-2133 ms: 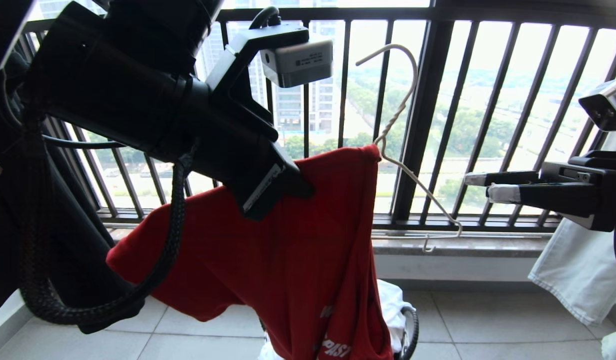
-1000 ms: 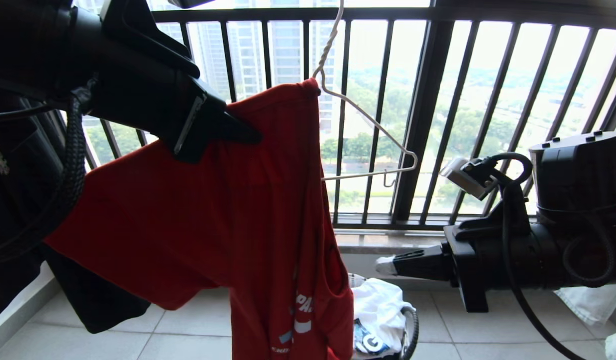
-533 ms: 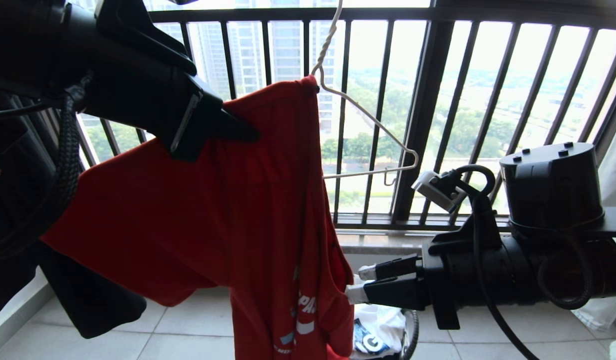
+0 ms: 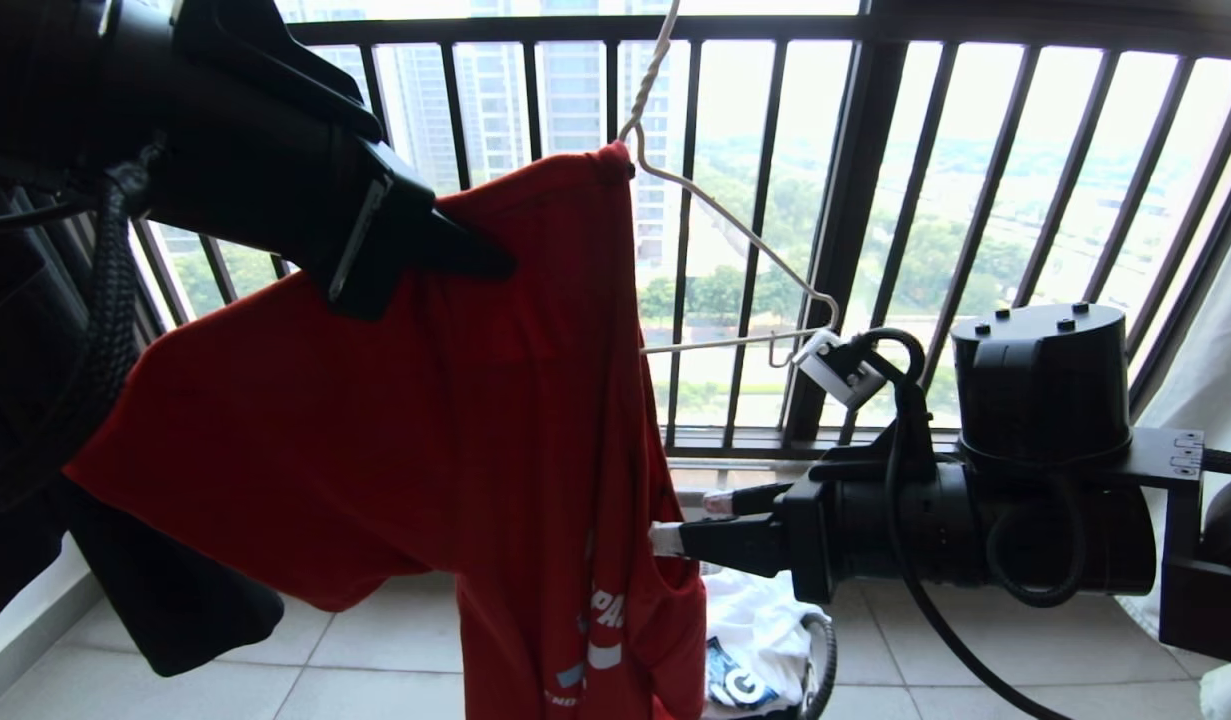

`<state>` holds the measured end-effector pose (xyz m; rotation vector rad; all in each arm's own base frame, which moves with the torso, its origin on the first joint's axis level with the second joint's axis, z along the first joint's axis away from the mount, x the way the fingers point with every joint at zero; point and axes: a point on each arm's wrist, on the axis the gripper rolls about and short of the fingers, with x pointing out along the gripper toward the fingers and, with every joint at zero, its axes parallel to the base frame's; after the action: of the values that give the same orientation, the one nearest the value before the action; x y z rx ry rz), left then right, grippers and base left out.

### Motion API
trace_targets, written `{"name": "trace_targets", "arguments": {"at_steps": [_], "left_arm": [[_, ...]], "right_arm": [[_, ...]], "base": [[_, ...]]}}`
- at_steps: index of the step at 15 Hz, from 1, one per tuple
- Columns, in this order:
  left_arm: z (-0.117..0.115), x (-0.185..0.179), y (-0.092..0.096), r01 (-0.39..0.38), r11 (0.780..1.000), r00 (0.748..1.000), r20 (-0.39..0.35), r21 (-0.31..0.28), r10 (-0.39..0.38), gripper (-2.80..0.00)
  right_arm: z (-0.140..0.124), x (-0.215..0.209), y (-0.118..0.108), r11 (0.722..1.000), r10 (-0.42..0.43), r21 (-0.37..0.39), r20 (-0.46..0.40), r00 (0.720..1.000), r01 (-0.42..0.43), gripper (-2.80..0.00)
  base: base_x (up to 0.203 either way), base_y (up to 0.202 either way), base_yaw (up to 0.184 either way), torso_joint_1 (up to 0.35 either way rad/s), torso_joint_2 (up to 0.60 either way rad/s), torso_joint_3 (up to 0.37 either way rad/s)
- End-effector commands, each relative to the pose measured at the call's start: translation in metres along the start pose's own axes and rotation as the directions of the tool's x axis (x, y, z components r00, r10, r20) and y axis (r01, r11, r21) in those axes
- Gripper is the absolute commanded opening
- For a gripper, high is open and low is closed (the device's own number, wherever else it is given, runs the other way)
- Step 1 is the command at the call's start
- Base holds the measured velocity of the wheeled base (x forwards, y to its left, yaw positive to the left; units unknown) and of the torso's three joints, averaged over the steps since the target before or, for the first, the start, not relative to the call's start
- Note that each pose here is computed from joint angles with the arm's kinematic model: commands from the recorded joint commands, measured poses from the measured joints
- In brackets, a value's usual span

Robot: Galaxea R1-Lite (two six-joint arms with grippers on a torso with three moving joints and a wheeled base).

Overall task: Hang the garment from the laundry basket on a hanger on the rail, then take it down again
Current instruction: Hang the clothes on the clothes rack

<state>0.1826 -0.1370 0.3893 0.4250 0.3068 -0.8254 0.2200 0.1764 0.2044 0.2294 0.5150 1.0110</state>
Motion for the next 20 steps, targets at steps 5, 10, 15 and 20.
{"name": "trace_targets", "arguments": {"at_steps": [5, 10, 15, 20], "left_arm": [[0.0, -0.001, 0.0, 0.001, 1.0, 1.0, 0.001, 0.007, -0.001, -2.8], [0.001, -0.002, -0.001, 0.001, 1.0, 1.0, 0.003, 0.009, -0.001, -2.8], [0.001, -0.001, 0.0, 0.0, 1.0, 1.0, 0.001, 0.009, 0.0, -2.8], [0.001, -0.001, 0.0, 0.0, 1.0, 1.0, 0.002, 0.009, 0.0, -2.8]], "right_arm": [[-0.001, 0.012, -0.015, 0.996, -0.087, -0.009, 0.079, 0.993, 0.088, 0.0], [0.01, 0.002, -0.031, 0.99, -0.138, 0.0, 0.123, 0.983, 0.139, 0.0], [0.009, -0.002, -0.028, 0.993, -0.116, -0.012, 0.12, 0.986, 0.118, 0.0], [0.012, -0.013, -0.03, 0.995, -0.092, -0.031, 0.133, 0.987, 0.097, 0.0]], "base": [[0.0, 0.0, 0.0, 0.0, 0.0, 0.0], [0.0, 0.0, 0.0, 0.0, 0.0, 0.0], [0.0, 0.0, 0.0, 0.0, 0.0, 0.0], [0.0, 0.0, 0.0, 0.0, 0.0, 0.0]]}}
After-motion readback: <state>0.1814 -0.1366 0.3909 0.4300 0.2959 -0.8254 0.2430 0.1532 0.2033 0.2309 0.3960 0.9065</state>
